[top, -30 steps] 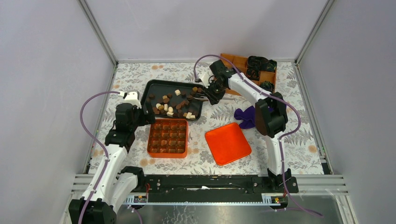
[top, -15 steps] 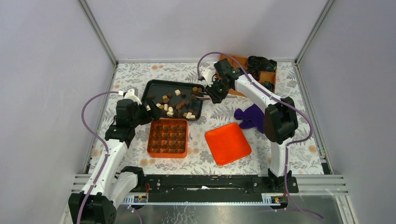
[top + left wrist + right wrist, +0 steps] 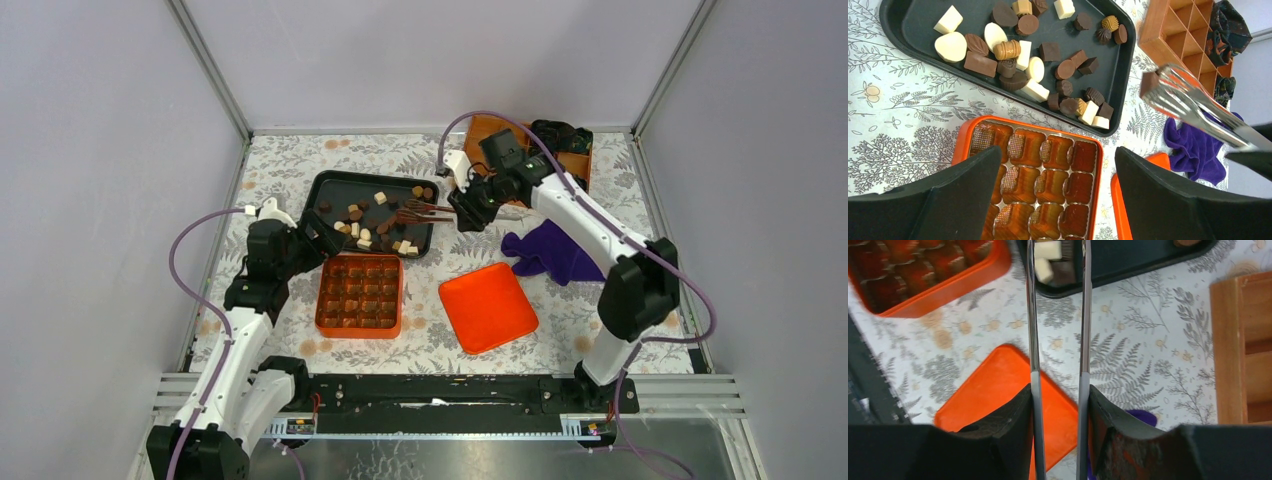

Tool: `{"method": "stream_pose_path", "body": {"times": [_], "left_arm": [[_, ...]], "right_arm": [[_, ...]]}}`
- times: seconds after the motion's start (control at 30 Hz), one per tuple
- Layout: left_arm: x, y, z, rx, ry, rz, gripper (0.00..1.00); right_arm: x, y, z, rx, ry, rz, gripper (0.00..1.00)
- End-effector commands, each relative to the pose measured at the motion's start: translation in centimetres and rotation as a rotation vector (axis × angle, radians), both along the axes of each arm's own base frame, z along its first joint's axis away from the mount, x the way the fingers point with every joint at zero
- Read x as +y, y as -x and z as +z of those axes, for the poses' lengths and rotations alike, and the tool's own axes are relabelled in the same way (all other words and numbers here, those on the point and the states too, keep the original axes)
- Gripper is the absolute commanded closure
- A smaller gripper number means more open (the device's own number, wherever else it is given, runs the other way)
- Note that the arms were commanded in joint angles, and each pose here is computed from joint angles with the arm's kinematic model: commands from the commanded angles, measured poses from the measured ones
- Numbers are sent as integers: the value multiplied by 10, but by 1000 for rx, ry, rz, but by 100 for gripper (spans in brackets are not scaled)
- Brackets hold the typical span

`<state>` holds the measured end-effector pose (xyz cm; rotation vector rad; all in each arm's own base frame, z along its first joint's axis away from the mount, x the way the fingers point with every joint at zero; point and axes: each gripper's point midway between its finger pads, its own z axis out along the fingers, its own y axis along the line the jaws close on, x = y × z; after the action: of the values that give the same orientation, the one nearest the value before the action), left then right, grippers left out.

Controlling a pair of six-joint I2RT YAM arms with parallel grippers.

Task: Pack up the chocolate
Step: Place the fake chocolate in the packing box.

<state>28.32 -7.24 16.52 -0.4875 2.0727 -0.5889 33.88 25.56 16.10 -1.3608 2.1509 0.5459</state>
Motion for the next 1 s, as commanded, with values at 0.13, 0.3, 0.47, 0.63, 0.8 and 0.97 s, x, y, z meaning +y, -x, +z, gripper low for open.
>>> {"method": "stream_pose_path", "body": {"times": [0.13,0.3,0.47,0.63,0.8,0.97], "left_arm": [[8,-7,7,-33,-20,36,12],[-3,-7,10,-29,66,23,12],[-7,-9,28,-113,118,18,11],[-7,-8,35,-140,125,24,1],[-8,-9,41,-184,156,30,1],[-10,-9,35,-164,163,21,1]], "right_arm": [[16,60,36,-8,-164,206,84],[22,73,22,-24,-105,272,83],[30,71,12,-66,-28,294,83],[38,77,3,-84,25,324,82],[41,78,-5,-100,67,325,81],[42,72,-7,-113,84,301,79]]}}
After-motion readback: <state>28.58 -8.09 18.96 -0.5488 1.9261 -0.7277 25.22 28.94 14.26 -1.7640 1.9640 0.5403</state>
